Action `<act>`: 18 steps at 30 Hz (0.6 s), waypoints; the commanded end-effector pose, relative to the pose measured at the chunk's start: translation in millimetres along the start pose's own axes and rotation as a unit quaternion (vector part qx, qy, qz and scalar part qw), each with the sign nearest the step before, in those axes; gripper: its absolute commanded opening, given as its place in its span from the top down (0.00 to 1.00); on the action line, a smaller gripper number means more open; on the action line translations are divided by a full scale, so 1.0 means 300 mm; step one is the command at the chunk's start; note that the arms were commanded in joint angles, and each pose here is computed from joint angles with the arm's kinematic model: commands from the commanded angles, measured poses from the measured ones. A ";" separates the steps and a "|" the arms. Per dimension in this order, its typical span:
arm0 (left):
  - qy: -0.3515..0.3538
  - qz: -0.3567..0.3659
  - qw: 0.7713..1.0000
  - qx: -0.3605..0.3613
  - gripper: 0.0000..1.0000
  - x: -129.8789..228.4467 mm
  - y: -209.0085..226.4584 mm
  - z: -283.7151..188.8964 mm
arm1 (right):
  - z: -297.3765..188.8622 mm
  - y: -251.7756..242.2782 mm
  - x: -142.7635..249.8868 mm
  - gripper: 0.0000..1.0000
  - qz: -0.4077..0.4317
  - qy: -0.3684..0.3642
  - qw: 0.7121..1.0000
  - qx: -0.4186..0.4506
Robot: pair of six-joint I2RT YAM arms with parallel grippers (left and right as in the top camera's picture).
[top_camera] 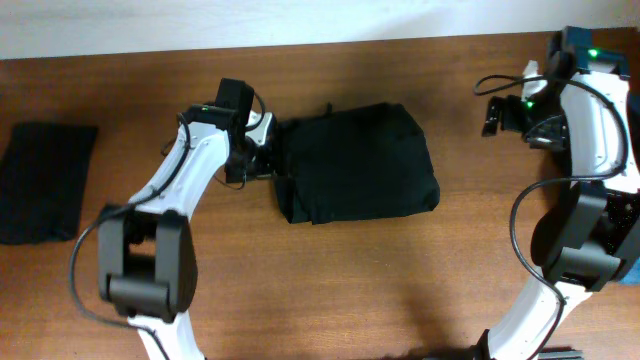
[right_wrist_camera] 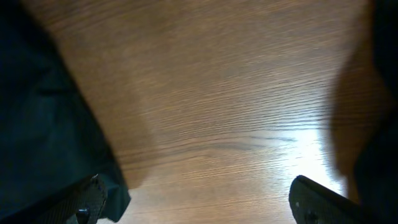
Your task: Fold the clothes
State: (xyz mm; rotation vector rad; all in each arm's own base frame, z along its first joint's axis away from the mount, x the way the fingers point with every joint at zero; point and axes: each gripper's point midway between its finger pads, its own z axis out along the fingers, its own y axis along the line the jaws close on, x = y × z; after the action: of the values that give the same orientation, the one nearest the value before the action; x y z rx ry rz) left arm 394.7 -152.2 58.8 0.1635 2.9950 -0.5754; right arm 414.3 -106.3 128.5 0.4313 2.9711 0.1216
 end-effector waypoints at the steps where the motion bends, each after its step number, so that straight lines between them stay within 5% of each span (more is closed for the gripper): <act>1: 0.048 -0.011 0.997 0.054 0.01 0.048 -0.001 0.088 | -0.006 -0.061 -0.007 0.01 0.013 -0.006 1.000 0.022; 18: 0.064 0.011 0.975 0.214 0.01 0.046 -0.135 0.155 | -0.005 -0.058 -0.024 0.01 0.019 -0.016 1.000 -0.007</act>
State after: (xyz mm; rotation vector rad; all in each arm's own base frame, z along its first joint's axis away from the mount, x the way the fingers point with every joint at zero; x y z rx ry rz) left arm 384.2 -196.3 29.5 0.2291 2.9693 -1.1342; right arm 414.2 -129.6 129.2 0.4907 2.9372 0.0904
